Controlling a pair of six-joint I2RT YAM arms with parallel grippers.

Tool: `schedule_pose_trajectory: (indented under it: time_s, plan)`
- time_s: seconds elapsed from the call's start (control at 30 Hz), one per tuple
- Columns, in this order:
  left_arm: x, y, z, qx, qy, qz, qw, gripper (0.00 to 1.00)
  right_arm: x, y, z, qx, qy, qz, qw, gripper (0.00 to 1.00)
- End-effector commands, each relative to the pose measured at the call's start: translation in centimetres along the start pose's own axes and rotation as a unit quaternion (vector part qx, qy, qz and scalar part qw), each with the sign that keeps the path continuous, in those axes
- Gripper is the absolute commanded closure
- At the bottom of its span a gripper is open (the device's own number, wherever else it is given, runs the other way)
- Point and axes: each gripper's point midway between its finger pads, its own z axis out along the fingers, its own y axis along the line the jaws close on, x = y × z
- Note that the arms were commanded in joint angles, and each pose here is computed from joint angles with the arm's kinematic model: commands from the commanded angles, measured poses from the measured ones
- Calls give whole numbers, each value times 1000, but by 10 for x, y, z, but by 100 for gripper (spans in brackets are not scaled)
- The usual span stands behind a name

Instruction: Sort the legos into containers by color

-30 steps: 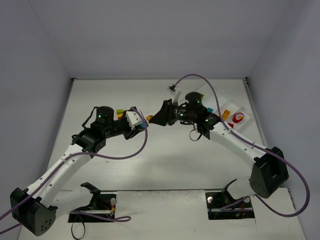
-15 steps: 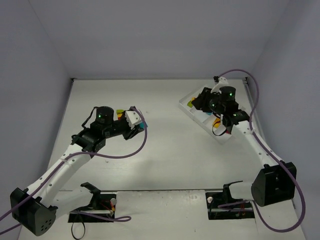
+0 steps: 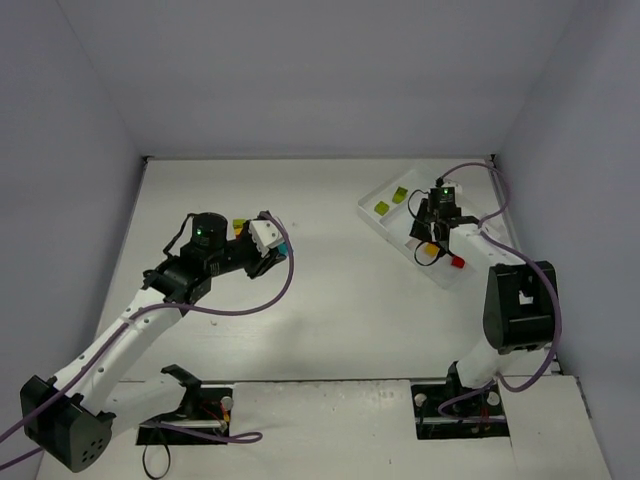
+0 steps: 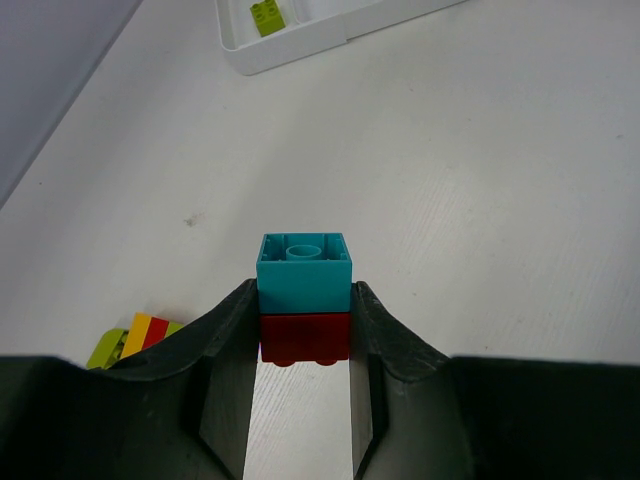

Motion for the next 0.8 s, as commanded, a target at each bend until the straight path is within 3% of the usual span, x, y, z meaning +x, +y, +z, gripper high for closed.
schedule_pose_trajectory:
  time_s: [0.0, 0.13, 0.2, 0.33, 0.47, 0.63, 0.77]
  plan:
    - [-33, 10, -7, -18, -48, 19, 998, 98, -8, -10, 1, 28, -24, 8, 999, 100]
    - [-33, 8, -8, -16, -50, 21, 998, 97, 2, -13, 5, 31, -14, 10, 999, 93]
    - [-35, 8, -8, -15, -53, 21, 998, 97, 5, -13, 5, 31, -11, 11, 999, 81]
    - [-34, 7, -7, -12, -53, 21, 998, 97, 6, -12, 3, 27, -10, 11, 1000, 69]
    - [-35, 5, -7, -6, -56, 21, 998, 97, -1, -7, -6, 11, -20, 10, 1000, 50]
    - [-37, 2, -7, 2, -61, 21, 998, 97, -17, 9, -33, -35, -41, 10, 998, 36]
    - [-40, -3, -7, 17, -70, 25, 997, 96, -30, 55, -76, -156, -60, 5, 986, 36]
